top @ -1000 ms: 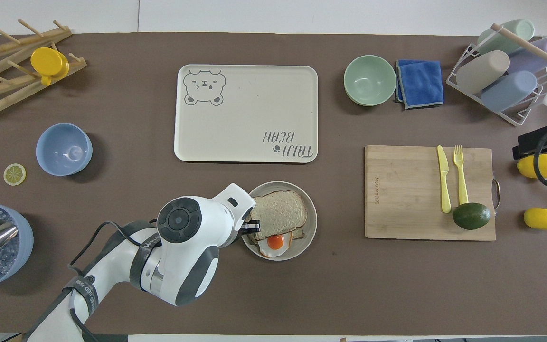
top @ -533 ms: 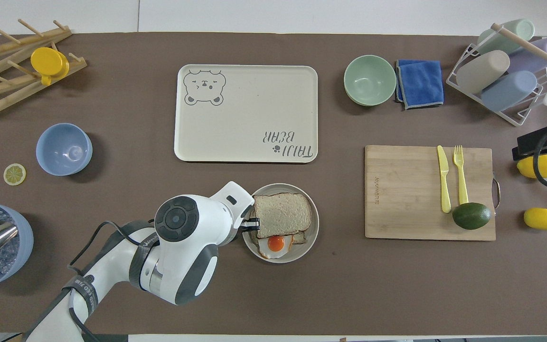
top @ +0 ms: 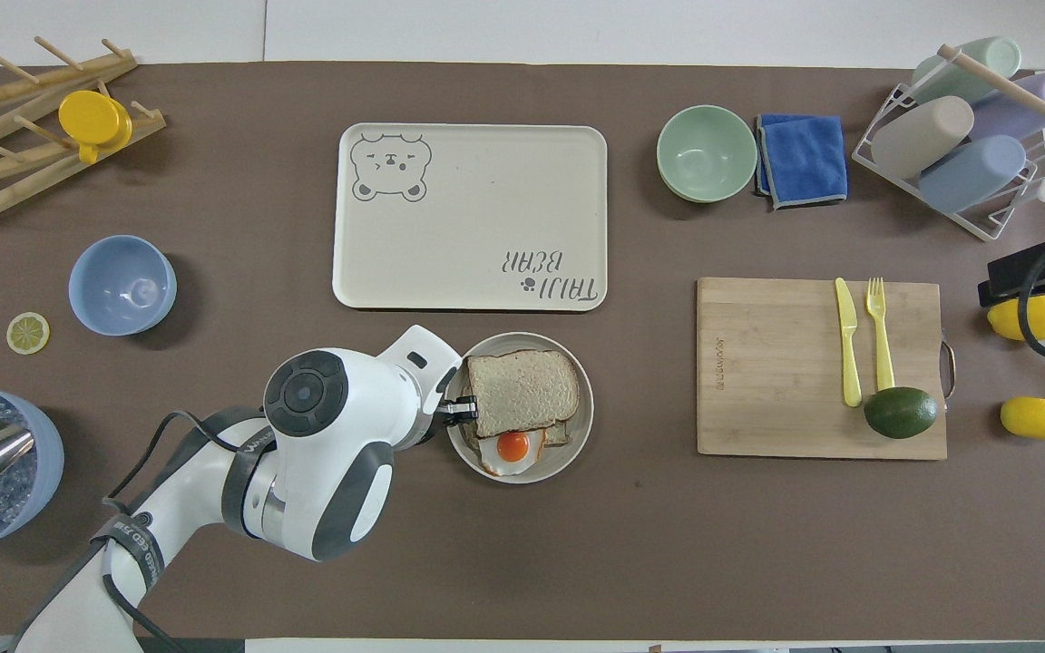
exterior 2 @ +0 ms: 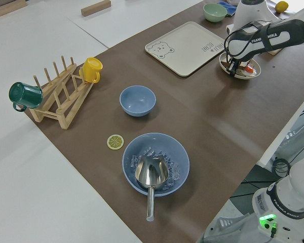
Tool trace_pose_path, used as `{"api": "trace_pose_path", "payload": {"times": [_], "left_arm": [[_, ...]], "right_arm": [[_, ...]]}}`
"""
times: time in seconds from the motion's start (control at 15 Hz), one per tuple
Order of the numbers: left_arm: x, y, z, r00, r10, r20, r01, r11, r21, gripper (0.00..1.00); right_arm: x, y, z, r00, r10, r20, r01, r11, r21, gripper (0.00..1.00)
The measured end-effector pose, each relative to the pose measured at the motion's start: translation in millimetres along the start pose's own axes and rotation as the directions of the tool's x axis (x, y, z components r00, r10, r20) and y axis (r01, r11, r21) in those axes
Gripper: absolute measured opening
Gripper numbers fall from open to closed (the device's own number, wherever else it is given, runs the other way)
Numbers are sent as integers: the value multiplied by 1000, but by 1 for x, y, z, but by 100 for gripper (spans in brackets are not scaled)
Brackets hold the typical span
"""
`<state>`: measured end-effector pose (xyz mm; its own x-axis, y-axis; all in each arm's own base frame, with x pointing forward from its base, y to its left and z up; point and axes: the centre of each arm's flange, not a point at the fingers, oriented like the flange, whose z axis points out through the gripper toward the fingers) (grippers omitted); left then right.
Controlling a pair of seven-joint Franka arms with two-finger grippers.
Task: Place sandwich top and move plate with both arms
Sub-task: 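Slide the plate with the left gripper onto the bear tray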
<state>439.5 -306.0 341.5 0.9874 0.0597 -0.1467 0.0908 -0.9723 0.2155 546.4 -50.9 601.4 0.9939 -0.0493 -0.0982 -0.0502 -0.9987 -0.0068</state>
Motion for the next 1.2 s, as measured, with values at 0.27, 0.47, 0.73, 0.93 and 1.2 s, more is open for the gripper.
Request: {"api": "trace_pose_path", "payload": {"times": [0.27, 0.47, 0.73, 0.93, 1.2], "left_arm": [[22, -7, -31, 999, -21, 28, 22, 999, -50, 4], [34, -7, -52, 999, -40, 23, 42, 995, -90, 4], [84, -14, -108, 998, -56, 12, 57, 989, -134, 4], [141, -28, -132, 997, -81, -1, 79, 984, -160, 4], [205, -30, -89, 994, -106, 11, 106, 981, -163, 4]], "right_arm": [[0, 0, 0, 1000, 0, 0, 0, 1000, 0, 100], [0, 0, 0, 1000, 0, 0, 0, 1000, 0, 100], [0, 0, 0, 1000, 0, 0, 0, 1000, 0, 100], [0, 0, 0, 1000, 0, 0, 0, 1000, 0, 100], [0, 0, 0, 1000, 0, 0, 0, 1000, 0, 100]]}}
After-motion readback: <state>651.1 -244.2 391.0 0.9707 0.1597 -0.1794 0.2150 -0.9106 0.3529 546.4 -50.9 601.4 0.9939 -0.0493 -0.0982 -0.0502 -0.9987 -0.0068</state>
